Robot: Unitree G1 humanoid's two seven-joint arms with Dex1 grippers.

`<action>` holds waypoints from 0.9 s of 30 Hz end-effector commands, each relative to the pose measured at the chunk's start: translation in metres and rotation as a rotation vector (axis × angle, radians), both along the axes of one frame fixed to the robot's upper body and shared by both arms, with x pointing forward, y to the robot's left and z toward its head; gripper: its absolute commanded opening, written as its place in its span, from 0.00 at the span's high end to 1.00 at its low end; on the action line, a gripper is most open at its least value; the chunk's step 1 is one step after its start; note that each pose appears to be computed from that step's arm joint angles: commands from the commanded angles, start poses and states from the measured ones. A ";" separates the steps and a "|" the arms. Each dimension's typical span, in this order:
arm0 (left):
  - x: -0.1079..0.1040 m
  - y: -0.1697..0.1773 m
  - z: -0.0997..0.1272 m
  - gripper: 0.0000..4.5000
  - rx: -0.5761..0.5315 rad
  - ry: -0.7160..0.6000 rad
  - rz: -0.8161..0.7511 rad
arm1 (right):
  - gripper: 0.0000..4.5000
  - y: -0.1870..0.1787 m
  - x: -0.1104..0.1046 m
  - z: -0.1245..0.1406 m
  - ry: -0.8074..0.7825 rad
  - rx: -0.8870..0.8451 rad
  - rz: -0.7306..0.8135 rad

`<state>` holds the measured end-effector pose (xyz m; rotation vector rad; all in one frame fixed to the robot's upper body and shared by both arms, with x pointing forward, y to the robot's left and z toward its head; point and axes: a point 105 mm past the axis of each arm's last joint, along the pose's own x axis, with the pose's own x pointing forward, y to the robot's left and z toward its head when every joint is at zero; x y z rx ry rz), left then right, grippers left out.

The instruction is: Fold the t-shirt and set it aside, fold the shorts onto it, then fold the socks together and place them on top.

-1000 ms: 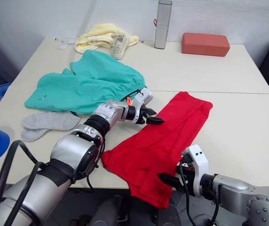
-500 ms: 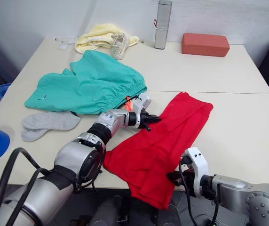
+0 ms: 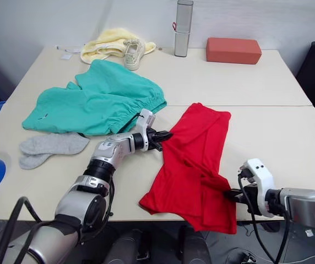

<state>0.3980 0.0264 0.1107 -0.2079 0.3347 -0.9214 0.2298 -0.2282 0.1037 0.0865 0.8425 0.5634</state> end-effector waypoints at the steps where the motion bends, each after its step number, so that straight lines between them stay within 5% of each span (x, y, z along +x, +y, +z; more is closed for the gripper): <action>1: -0.005 0.000 0.017 1.00 -0.038 -0.038 0.055 | 1.00 -0.015 0.011 0.007 -0.042 -0.023 -0.010; 6: -0.026 -0.008 0.014 1.00 -0.049 -0.053 0.138 | 1.00 -0.031 0.032 0.009 -0.096 -0.062 -0.003; 14: -0.032 -0.004 0.017 1.00 -0.071 -0.071 0.233 | 1.00 -0.027 0.041 0.009 -0.105 -0.033 0.050; 16: -0.035 -0.004 0.014 0.90 -0.044 -0.075 0.208 | 1.00 -0.025 0.041 0.011 -0.098 0.023 0.035; 19: -0.041 -0.001 0.018 0.74 -0.005 -0.139 0.137 | 0.85 -0.016 0.035 0.021 -0.097 0.096 0.067; 27: -0.073 0.030 0.036 0.15 0.131 -0.351 -0.114 | 0.22 -0.032 0.014 0.045 -0.271 0.110 0.226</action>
